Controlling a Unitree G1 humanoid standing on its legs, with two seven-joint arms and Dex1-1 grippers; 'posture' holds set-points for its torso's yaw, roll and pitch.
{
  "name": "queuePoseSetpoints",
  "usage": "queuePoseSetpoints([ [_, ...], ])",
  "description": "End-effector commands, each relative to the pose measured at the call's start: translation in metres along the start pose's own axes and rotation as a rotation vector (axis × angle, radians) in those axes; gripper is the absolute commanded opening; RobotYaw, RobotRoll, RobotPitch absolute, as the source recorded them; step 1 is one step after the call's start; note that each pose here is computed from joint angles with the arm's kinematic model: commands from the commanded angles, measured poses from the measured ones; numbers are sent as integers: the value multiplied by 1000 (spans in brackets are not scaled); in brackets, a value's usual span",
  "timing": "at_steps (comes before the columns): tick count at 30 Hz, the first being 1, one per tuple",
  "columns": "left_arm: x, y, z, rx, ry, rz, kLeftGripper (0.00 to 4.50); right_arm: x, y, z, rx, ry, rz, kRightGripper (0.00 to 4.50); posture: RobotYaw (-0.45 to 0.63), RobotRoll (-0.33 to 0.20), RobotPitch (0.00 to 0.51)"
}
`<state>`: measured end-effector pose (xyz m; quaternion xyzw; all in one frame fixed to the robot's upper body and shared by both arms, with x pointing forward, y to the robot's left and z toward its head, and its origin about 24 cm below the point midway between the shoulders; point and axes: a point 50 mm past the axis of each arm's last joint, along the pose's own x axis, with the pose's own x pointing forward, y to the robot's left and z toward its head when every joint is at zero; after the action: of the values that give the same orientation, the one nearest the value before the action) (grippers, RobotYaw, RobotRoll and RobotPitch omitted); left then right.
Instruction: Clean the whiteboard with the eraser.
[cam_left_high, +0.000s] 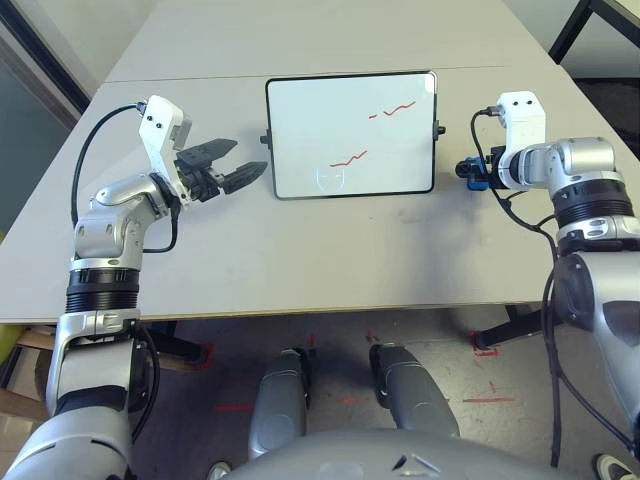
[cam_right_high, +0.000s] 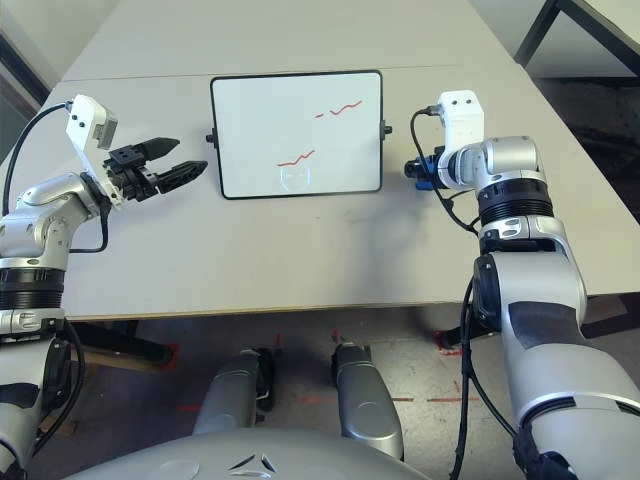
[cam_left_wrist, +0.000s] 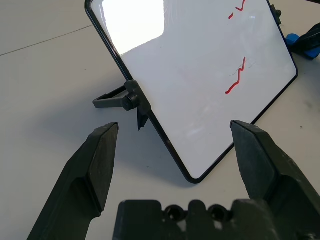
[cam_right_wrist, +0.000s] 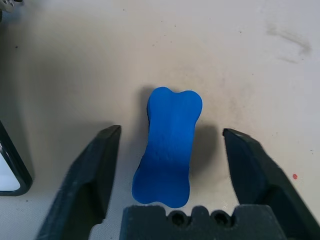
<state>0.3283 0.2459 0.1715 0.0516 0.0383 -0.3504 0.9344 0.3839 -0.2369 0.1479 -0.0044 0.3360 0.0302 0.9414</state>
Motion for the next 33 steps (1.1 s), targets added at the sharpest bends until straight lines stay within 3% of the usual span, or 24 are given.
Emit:
queuePoseSetpoints([
  [1,-1,1,1,21,9,12,4500,4,-1,-8,-5,27,-12,2792,-208,0,147],
  [6,-1,1,1,21,8,14,4500,5,-2,-10,-11,33,-13,919,-207,0,147],
  [10,-1,1,1,22,7,16,4500,6,-2,-12,-16,37,-12,55,-207,0,148],
  [25,0,1,1,25,7,23,4500,1,-2,-9,-24,47,31,4,-209,0,143],
  [26,0,1,1,25,5,24,4500,3,-1,-12,-19,56,33,689,-209,0,143],
  [33,-1,2,1,27,5,28,4500,6,0,-18,-4,70,36,3221,-206,0,144],
])
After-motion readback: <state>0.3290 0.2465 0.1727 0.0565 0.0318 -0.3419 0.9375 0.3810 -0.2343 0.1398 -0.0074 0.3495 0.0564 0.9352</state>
